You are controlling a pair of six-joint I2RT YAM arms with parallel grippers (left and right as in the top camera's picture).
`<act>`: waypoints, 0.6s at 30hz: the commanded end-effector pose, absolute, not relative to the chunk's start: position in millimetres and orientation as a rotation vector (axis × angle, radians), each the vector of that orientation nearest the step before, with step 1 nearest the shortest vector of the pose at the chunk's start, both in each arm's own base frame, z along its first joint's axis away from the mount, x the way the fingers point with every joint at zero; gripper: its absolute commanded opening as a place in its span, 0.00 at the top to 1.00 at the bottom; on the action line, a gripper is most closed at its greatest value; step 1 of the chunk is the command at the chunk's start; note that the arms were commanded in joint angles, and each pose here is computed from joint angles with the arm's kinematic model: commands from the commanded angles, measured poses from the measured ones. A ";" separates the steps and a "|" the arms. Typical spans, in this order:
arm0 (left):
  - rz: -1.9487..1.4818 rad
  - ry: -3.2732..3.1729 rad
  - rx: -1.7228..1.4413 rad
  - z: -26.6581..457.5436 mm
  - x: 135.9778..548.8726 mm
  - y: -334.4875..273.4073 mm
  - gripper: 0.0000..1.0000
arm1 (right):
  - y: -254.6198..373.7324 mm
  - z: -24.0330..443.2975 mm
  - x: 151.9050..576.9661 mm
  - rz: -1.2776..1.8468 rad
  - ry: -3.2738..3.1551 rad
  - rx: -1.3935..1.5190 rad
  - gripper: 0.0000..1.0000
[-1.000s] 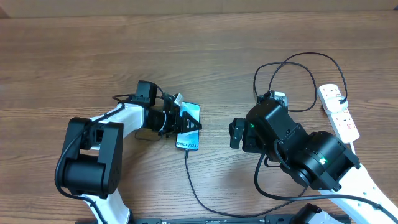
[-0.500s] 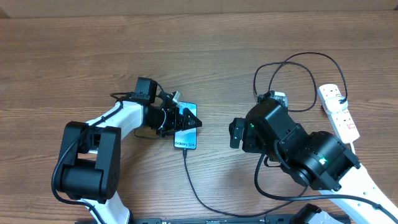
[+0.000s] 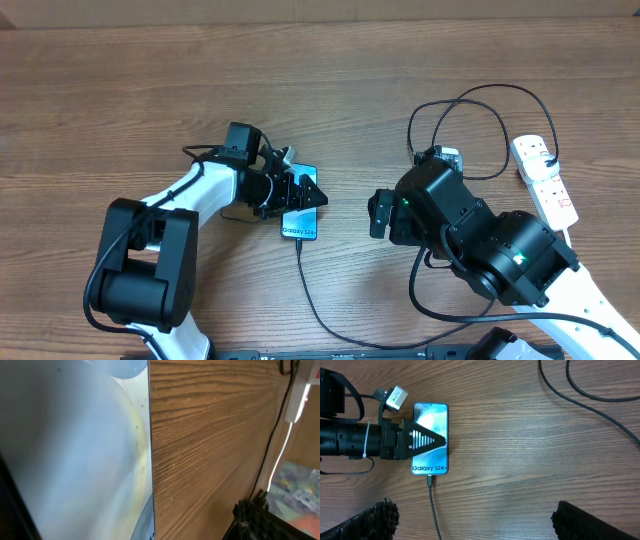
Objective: Plug charger to phone and switch on socket
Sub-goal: 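Lower the phone flat onto the table with the left gripper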
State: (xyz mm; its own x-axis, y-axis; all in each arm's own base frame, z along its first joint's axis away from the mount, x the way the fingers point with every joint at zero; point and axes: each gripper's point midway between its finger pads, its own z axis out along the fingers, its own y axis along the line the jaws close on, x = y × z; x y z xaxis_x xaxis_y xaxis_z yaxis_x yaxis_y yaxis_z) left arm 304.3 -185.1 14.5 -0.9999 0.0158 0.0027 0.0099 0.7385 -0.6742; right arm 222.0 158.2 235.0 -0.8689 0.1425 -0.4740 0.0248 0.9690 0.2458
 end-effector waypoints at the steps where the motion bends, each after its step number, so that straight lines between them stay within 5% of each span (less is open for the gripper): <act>1: 0.577 -2.982 0.120 -57.9 276.7 -132.5 0.15 | 157.6 246.4 226.2 0.337 2.569 0.139 0.00; 18: 0.312 -3.009 0.246 -63.4 274.9 -110.3 0.14 | 157.3 246.1 225.8 0.335 2.571 0.139 0.00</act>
